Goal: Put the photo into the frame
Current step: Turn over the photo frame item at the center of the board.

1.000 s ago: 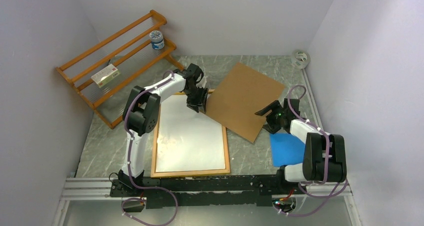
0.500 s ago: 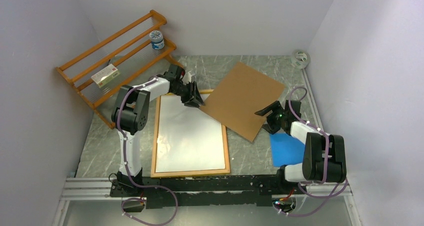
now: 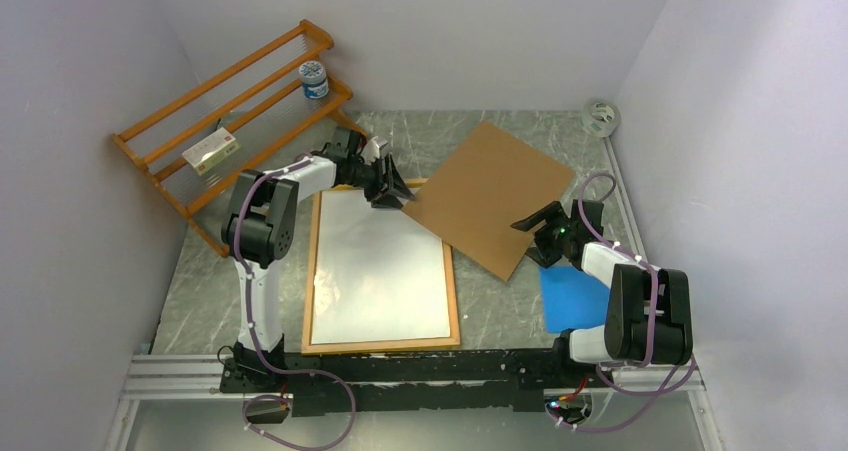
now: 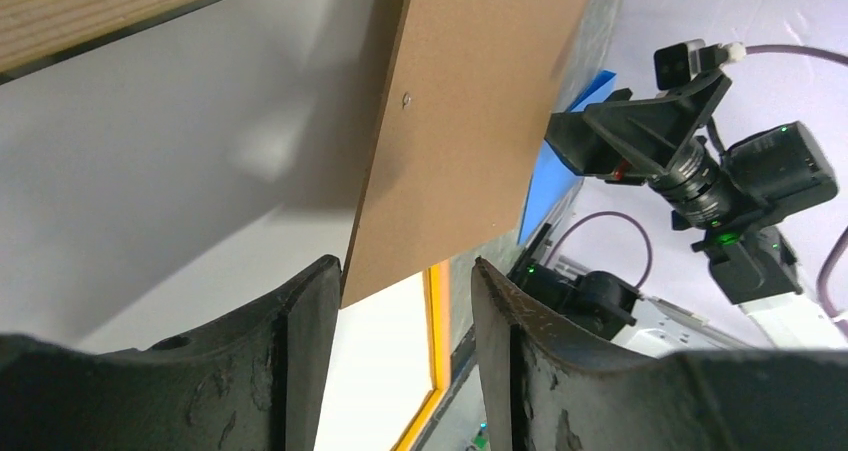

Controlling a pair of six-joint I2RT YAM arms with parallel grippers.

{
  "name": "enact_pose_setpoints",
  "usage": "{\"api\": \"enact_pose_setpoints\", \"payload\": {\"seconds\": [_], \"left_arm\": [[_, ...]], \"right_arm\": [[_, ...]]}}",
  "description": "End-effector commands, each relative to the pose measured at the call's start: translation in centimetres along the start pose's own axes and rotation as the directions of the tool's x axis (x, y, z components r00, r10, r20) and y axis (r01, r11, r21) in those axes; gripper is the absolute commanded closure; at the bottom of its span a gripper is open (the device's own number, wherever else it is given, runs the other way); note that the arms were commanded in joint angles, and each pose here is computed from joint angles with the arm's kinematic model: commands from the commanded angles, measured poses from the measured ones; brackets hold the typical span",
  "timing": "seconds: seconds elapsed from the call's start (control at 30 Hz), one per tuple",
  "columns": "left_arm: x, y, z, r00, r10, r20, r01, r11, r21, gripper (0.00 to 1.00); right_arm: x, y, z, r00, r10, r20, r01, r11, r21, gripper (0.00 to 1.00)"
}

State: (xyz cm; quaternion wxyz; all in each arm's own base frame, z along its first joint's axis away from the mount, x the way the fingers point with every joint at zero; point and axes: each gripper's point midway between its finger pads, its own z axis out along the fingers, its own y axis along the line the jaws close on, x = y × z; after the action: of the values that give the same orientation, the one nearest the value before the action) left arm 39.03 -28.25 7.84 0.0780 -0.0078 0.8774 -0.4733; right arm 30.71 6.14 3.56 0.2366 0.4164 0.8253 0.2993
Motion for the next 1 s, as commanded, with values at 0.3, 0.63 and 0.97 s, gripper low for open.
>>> {"api": "enact_pose_setpoints", "payload": {"seconds": [0.3, 0.63, 0.97], "left_arm": [[0.4, -3.5, 1.3, 0.981, -0.179, -0.08, 0.192, 0.961, 0.2, 0.47], [-0.6, -5.0, 1.4, 0.951, -0.298, -0.084, 0.309, 0.904, 0.295, 0.53], [-0.4, -5.5, 1.6, 0.971, -0.228, -0.073, 0.239, 0.929, 0.282, 0.65]], "right_arm": [[1.3, -2.2, 0.4, 0.999, 0.017, -0.04, -0.014, 0.998, 0.065, 0.22], [1.2, -2.1, 0.4, 0.999, 0.008, -0.042, -0.005, 0.998, 0.069, 0.23], [1.0, -1.9, 0.3, 0.999, 0.004, -0.041, -0.001, 0.998, 0.07, 0.23]]}}
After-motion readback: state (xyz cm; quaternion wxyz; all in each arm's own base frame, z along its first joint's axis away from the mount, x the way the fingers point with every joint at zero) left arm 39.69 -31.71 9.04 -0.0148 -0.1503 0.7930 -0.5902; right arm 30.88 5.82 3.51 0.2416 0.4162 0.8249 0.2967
